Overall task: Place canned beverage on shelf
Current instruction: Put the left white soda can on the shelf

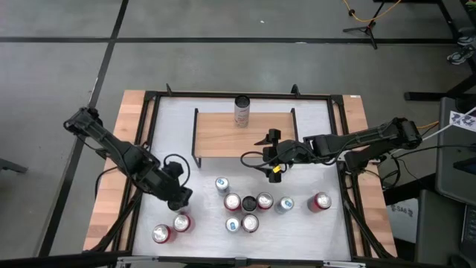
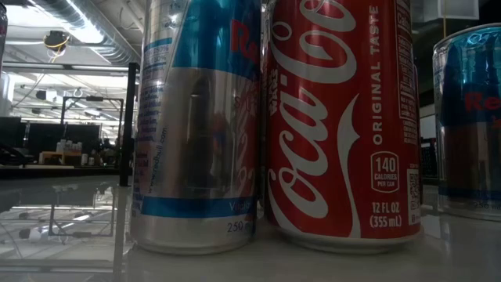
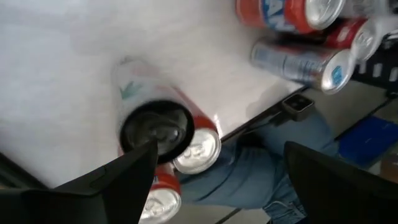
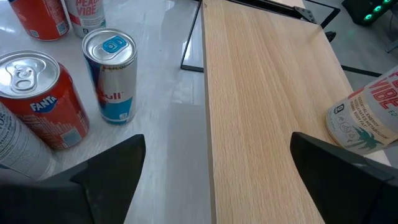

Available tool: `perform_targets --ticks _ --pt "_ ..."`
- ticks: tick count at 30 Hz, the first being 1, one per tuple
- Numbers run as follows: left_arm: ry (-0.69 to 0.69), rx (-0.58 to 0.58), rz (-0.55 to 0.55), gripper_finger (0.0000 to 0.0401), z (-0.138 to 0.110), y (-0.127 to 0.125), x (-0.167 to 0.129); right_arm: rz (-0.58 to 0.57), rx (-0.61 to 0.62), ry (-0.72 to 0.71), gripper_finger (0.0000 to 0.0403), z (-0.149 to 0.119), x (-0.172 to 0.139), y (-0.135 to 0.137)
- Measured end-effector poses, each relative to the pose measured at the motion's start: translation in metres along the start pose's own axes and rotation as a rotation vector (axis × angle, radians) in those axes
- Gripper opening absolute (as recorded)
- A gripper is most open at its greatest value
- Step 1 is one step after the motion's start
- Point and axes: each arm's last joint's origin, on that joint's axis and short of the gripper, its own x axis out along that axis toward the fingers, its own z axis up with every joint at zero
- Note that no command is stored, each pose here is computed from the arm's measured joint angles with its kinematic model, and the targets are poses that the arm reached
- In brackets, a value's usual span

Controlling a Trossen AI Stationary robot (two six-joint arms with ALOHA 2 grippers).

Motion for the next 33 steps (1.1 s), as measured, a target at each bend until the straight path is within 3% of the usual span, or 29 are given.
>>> perform_targets --ticks 7,33 --pt "0.015 0.000 0.206 0.0341 -0.011 -0.009 0.003 0.000 0.000 0.000 0.0392 0.000 0.000 0.000" --pt "-0.101 0.047 0.384 0.0341 -0.021 -0.016 0.049 0.000 -0.001 0.001 0.0392 0.000 0.000 0.000"
